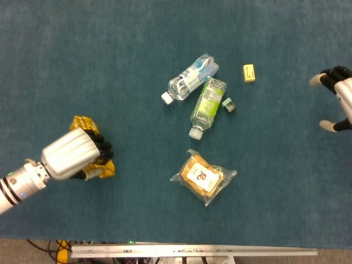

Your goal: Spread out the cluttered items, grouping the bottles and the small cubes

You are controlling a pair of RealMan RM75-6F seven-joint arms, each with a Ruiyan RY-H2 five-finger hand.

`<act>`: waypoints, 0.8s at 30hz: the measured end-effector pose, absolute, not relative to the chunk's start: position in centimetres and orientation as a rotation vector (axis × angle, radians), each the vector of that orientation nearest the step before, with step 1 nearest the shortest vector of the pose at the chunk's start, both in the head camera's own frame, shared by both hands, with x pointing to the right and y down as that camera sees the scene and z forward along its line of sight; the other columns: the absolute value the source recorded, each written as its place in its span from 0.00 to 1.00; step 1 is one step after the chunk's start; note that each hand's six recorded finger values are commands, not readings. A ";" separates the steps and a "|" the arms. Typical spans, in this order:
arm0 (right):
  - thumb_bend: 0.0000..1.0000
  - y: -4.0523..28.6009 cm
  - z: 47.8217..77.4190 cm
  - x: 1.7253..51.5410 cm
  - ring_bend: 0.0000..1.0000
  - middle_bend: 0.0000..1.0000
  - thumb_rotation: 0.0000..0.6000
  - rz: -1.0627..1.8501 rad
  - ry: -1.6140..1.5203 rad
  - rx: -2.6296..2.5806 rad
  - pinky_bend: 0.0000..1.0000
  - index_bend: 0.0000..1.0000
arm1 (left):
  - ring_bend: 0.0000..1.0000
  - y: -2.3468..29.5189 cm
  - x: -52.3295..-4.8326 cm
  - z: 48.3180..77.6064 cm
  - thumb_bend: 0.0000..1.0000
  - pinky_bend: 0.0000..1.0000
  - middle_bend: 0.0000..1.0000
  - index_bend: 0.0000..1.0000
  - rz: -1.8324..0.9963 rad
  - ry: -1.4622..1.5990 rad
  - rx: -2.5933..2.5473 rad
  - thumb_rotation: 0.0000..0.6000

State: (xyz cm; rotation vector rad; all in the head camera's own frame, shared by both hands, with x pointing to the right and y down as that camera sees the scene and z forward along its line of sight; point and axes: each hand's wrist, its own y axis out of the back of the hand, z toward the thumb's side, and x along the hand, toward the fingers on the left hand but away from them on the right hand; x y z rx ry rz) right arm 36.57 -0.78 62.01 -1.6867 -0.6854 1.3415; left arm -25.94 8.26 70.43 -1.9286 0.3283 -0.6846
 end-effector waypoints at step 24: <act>0.00 -1.4 62.4 36.7 0.23 0.33 1.00 1.320 -0.705 -1.729 0.37 0.31 | 0.50 14.4 -18.3 67.1 0.34 0.63 0.54 0.56 -0.417 0.168 -1.925 1.00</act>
